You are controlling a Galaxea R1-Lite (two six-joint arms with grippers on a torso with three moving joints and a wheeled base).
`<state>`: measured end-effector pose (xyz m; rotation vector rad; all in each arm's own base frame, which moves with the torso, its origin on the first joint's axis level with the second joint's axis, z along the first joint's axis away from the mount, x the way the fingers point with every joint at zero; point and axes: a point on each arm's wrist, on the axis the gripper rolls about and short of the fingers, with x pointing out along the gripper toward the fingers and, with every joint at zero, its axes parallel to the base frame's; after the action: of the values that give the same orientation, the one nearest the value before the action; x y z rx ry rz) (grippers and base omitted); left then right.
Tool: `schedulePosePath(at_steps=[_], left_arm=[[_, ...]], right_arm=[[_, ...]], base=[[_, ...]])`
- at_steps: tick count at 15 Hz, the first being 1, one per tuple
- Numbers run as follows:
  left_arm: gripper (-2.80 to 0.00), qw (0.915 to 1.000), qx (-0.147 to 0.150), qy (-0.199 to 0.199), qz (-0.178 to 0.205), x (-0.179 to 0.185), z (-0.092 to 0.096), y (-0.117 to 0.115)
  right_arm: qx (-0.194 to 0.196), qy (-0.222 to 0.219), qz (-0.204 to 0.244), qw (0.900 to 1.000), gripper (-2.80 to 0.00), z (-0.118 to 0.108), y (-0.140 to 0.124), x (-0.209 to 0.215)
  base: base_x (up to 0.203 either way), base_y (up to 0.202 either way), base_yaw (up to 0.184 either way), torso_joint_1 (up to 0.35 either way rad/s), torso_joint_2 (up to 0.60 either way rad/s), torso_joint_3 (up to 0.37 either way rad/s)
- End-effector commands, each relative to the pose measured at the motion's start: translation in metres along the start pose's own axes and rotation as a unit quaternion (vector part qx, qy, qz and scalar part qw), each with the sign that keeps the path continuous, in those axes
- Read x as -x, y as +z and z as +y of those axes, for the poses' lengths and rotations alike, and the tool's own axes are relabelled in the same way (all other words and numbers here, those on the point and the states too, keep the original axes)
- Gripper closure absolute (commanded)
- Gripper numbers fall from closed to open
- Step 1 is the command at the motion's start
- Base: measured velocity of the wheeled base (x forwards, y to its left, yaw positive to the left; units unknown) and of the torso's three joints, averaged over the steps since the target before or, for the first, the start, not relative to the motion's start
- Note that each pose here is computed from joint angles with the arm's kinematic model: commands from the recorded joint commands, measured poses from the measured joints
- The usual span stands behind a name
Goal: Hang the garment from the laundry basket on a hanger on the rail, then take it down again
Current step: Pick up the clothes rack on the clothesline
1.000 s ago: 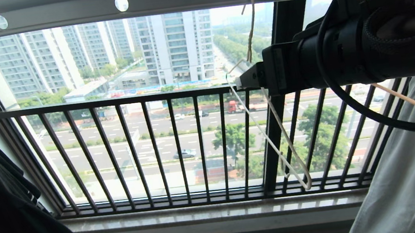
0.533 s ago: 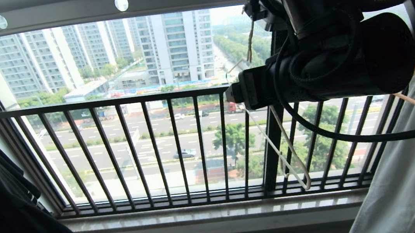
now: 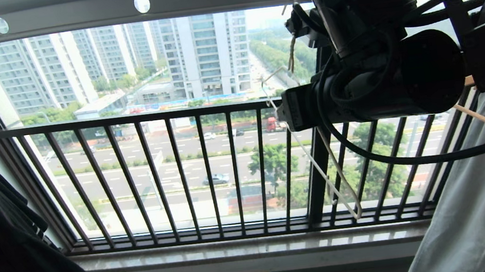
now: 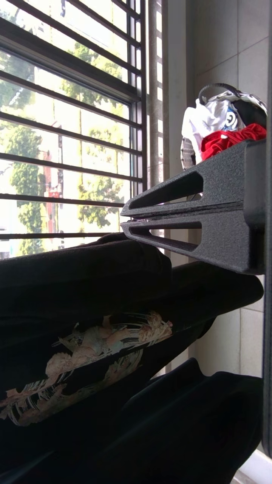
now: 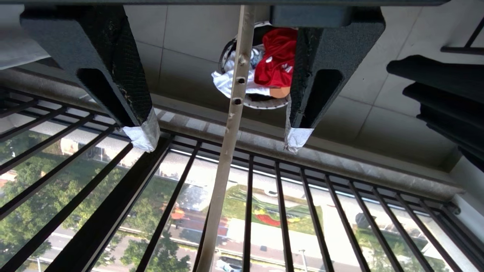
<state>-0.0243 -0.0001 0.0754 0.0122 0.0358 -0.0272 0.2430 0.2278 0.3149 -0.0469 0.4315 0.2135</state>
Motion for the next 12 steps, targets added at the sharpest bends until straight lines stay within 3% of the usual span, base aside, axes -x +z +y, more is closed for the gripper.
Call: schedulePosePath(at_steps=[1,12], left_arm=[[0.00,1.0000,0.000,0.000,0.000,0.000,0.000,0.000],[0.00,1.0000,0.000,0.000,0.001,0.000,0.000,0.000]], right_arm=[[0.002,-0.003,0.004,1.000,0.00,0.000,-0.002,-0.002],[0.014,-0.027,-0.007,1.000,0.00,-0.006,0.000,0.008]], base=[[0.000,0.000,0.000,0.000,0.00,0.000],[0.000,0.000,0.000,0.000,0.00,0.000]])
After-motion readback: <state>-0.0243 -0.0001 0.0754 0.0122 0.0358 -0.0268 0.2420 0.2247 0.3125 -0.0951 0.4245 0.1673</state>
